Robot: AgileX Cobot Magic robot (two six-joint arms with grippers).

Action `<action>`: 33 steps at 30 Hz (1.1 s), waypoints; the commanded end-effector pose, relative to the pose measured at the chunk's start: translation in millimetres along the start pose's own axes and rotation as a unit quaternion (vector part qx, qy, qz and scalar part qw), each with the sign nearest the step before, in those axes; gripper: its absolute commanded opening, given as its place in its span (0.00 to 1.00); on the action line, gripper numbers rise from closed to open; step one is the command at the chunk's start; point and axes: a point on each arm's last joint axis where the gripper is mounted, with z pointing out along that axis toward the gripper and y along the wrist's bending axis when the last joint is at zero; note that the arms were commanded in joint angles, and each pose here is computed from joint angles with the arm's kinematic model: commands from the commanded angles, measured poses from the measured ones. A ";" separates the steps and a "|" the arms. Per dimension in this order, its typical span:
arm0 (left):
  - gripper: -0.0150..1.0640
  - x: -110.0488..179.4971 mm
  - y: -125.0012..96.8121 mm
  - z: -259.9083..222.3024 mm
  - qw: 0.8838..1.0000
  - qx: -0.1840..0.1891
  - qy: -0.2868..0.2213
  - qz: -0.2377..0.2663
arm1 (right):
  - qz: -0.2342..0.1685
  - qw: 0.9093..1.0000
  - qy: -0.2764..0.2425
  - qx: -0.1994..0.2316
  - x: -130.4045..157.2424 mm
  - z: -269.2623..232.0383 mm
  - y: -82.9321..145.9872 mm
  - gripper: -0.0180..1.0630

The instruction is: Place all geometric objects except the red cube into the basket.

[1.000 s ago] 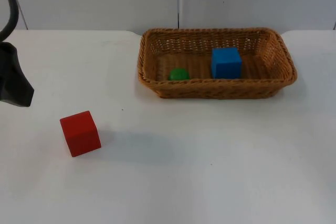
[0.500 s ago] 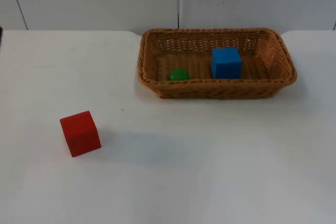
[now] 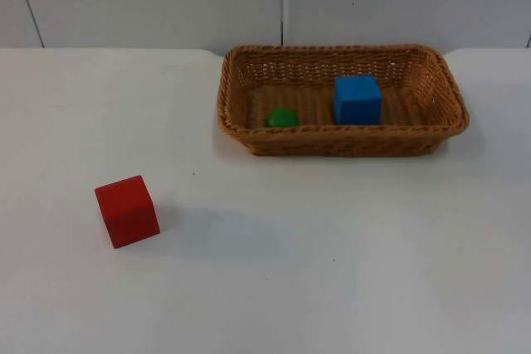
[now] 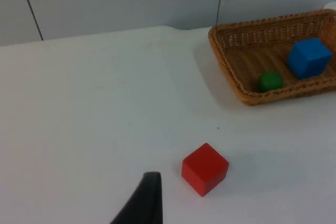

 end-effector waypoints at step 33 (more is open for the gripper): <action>0.99 77.0 -0.9 -43.5 0.999 -0.004 -0.045 0.029 | -0.025 0.999 0.019 -0.027 134.9 -85.1 -6.9 0.99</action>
